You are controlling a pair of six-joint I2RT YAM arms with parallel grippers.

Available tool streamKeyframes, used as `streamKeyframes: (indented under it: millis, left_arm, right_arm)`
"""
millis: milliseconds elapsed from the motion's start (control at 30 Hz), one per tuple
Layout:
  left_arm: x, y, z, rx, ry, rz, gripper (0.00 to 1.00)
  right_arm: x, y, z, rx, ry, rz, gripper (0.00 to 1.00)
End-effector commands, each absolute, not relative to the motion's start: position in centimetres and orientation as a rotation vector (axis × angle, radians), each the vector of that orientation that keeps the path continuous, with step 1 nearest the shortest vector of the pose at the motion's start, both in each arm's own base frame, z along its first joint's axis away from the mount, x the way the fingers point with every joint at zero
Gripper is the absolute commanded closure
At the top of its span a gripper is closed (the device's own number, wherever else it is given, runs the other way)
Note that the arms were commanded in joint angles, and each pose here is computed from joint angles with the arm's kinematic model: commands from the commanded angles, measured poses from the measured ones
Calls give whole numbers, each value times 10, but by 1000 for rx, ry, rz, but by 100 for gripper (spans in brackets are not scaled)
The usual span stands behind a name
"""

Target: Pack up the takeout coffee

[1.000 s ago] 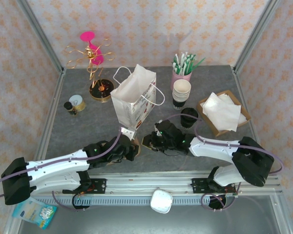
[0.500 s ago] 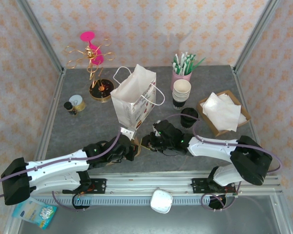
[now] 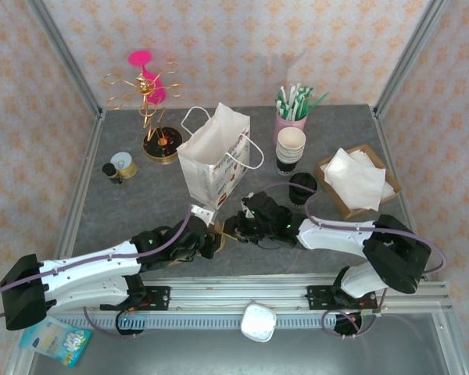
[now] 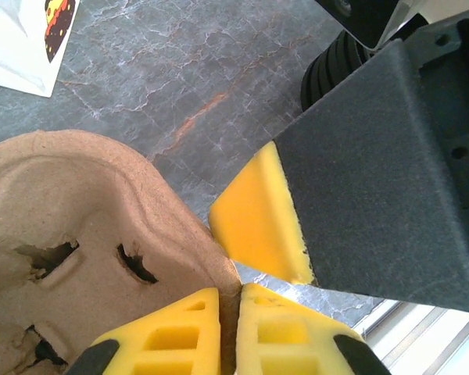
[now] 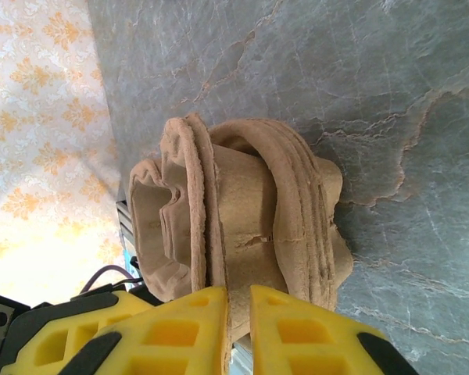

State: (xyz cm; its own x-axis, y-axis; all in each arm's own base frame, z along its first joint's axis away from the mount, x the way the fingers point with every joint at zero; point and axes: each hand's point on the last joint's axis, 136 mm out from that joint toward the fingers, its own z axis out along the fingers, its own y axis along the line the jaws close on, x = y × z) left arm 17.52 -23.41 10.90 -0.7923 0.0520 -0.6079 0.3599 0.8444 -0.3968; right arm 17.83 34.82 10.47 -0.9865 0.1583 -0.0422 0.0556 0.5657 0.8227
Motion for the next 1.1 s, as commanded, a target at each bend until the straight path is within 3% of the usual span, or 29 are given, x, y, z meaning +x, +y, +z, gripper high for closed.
streamKeyframes:
  millis: [0,567,800,1067]
  left_arm:
    - [178,-236,114,277,2399,-708,95]
    - [188,-224,124,192,2364,-690,100]
    - [188,-220,122,186,2373,-680,100]
    - [185,-222,113,218,2398,-678,100]
  right_arm:
    - [176,360,113,150,2659,1449,85]
    - [170,348,79,155,2755,1327,94]
    - [175,344,88,154,2733,1289,100]
    - [189,348,140,146,2568,1396,97]
